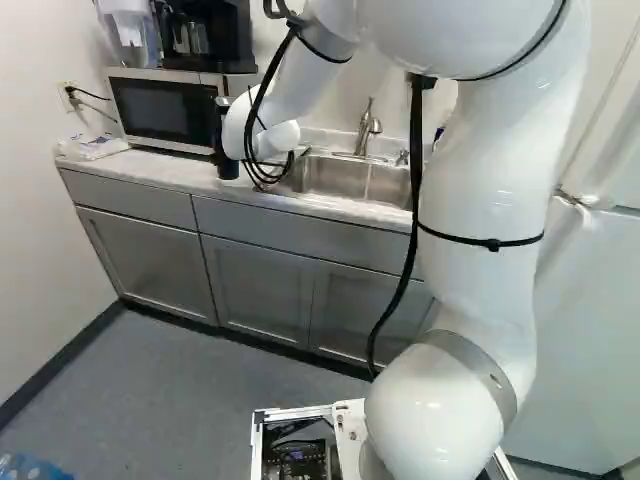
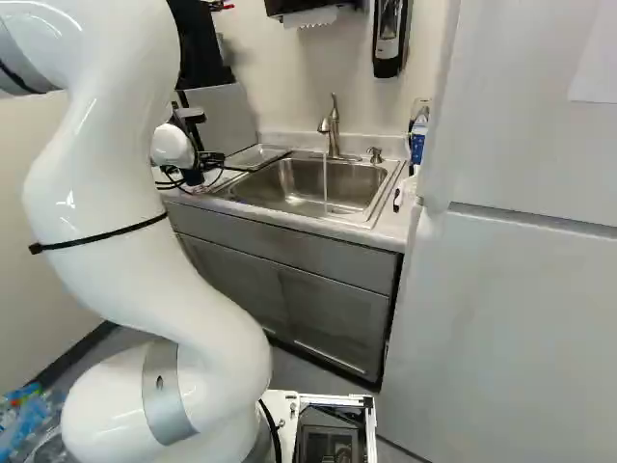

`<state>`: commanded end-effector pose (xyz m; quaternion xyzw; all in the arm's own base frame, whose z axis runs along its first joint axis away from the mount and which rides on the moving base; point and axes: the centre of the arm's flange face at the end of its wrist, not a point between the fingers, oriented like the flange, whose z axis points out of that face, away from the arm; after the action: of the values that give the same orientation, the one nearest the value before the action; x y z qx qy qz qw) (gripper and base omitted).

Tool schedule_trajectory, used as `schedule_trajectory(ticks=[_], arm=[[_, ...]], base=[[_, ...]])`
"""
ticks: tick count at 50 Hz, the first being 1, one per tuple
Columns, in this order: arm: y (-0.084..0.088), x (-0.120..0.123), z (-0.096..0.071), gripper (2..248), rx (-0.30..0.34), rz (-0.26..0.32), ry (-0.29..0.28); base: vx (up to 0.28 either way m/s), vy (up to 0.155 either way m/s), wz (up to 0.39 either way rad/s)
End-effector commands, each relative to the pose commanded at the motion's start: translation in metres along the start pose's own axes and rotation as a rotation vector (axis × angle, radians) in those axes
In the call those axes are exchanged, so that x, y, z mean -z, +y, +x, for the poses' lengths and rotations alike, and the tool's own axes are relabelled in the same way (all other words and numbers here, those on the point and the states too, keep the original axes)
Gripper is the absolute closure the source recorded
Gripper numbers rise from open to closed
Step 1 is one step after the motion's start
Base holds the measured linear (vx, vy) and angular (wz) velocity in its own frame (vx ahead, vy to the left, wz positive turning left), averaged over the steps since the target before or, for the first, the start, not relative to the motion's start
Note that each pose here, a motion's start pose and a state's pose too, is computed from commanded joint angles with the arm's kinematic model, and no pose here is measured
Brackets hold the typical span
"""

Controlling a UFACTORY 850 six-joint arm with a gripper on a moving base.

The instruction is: Rinse the cup and place it in the tray

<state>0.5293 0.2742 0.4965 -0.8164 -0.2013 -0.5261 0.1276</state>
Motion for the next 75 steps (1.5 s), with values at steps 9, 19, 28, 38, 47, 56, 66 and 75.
schedule_trajectory(ticks=[9, 19, 28, 38, 47, 56, 66, 75], arm=[[-0.004, -0.008, -0.003, 3, 0.012, 0.01, 0.04], [-0.008, -0.016, -0.006, 3, 0.023, 0.02, 0.085], [-0.011, -0.022, -0.01, 3, 0.033, 0.029, 0.127], [-0.012, -0.027, -0.014, 3, 0.041, 0.037, 0.173], [-0.013, -0.031, -0.017, 3, 0.048, 0.043, 0.21], [-0.013, -0.031, -0.017, 3, 0.048, 0.044, 0.213], [-0.014, -0.031, -0.017, 3, 0.049, 0.045, 0.213], [-0.015, -0.032, -0.016, 3, 0.049, 0.046, 0.213]], base=[[0.0, 0.0, 0.0], [0.0, 0.0, 0.0], [0.0, 0.0, 0.0], [0.0, 0.0, 0.0], [0.0, 0.0, 0.0], [0.0, 0.0, 0.0], [0.0, 0.0, 0.0], [0.0, 0.0, 0.0]])
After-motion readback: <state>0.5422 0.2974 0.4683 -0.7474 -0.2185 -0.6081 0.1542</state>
